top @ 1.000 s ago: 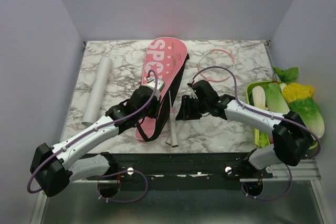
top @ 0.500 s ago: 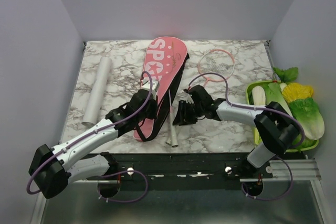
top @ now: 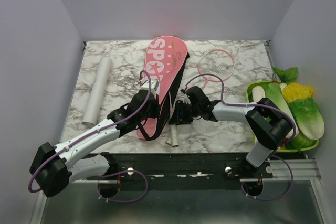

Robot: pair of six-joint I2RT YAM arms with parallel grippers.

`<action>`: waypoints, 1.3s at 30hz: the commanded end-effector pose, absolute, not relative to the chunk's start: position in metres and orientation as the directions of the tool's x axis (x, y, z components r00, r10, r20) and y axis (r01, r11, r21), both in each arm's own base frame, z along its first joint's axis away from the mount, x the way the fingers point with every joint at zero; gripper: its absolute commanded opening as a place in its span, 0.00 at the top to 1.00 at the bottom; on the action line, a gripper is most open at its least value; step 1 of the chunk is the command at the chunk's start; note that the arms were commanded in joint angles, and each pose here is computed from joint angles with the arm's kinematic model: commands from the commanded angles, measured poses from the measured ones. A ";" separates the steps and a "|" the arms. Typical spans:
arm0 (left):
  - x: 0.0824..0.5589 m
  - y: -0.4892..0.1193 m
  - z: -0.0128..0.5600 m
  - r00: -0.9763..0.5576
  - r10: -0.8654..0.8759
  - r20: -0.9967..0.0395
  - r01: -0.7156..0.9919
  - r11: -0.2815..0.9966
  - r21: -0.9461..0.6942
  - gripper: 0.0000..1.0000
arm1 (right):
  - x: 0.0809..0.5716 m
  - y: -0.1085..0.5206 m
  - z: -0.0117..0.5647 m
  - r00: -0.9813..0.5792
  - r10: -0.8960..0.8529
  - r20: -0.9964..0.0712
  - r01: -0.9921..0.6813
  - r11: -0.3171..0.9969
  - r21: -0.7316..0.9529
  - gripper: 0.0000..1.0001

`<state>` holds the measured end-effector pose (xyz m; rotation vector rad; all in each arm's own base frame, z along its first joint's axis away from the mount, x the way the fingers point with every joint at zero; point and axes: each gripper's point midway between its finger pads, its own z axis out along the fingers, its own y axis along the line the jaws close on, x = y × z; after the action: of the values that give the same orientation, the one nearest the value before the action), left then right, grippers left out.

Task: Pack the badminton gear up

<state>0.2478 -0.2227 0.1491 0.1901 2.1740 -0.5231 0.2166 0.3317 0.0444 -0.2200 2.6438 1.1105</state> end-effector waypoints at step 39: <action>0.222 -0.259 0.122 -0.649 -0.212 -0.731 0.310 0.803 -0.508 1.00 | 0.268 0.395 0.085 -0.931 0.197 -0.308 -0.177 0.496 0.850 0.61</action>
<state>0.2292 -0.2457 0.1246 0.0692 2.1363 -0.6944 0.2531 0.3916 0.0577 0.0739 2.5078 1.4026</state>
